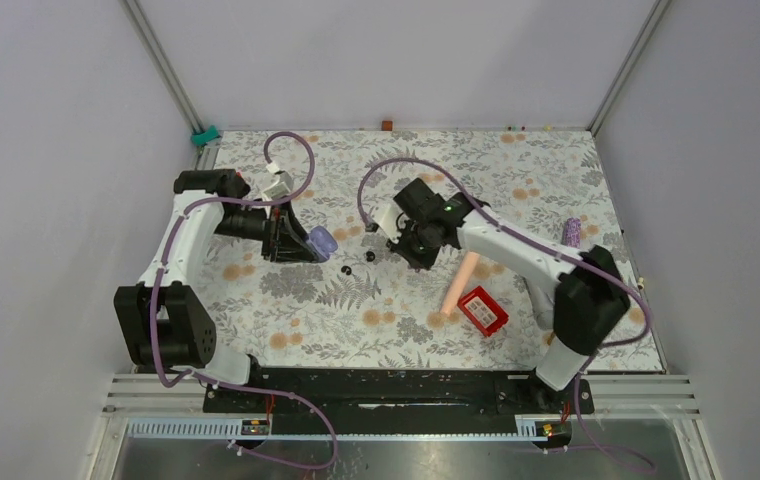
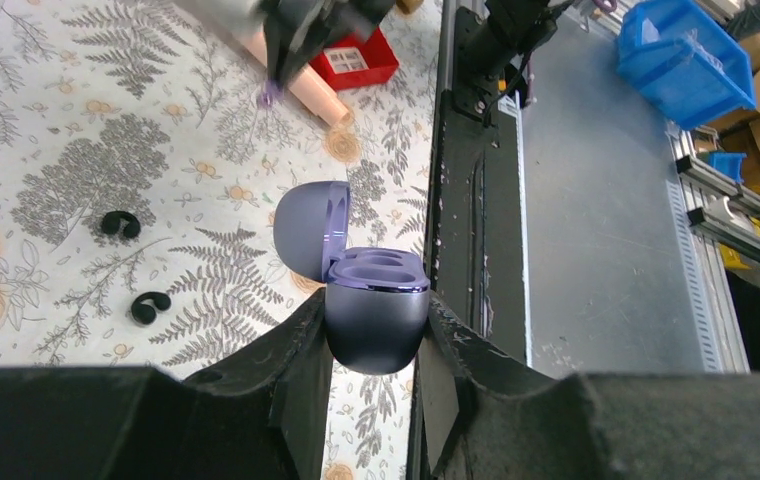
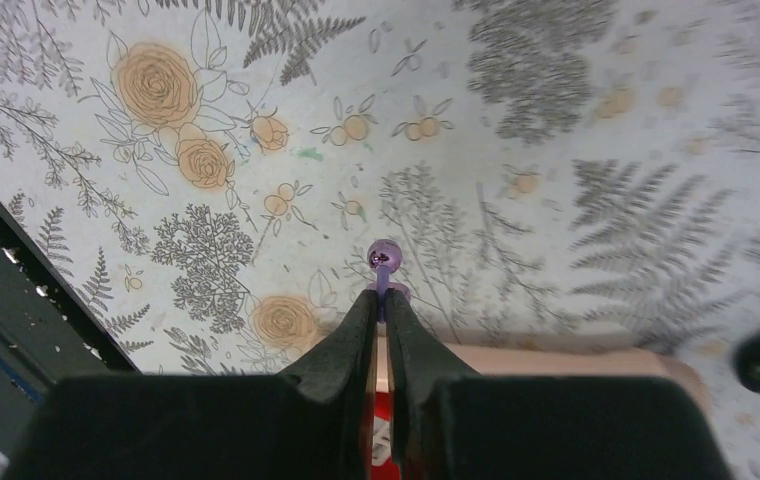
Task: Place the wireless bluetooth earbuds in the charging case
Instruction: Pick up the earbud from the center of the board.
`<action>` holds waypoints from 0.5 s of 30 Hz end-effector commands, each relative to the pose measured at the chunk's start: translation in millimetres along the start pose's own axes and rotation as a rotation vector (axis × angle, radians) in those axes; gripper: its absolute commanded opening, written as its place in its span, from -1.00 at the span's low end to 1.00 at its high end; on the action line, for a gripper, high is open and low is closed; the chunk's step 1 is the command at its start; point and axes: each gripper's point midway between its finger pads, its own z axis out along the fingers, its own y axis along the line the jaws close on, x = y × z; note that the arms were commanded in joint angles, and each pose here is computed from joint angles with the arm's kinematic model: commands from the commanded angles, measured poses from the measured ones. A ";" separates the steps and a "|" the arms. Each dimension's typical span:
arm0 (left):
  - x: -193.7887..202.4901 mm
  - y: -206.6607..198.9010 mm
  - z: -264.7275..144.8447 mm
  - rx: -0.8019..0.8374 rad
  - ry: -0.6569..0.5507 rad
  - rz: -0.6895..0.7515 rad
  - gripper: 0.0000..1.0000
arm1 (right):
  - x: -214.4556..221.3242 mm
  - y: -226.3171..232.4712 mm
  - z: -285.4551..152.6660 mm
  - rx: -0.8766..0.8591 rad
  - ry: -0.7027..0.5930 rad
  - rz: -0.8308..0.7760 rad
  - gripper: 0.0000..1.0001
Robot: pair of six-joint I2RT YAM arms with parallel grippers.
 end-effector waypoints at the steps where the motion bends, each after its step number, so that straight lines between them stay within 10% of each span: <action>1: -4.7 -0.1 7.5 -0.012 0.112 0.007 -1.00 | -28.8 -15.5 -73.0 0.176 -0.155 -0.060 -0.88; 8: -16.1 13.2 24.7 -0.167 0.242 0.140 -1.00 | -48.9 -14.4 -162.6 0.305 -0.368 -0.063 -0.93; 15: -53.1 -0.8 41.6 -0.211 0.056 0.280 -1.00 | -81.8 13.9 -228.9 0.260 -0.678 -0.075 -0.97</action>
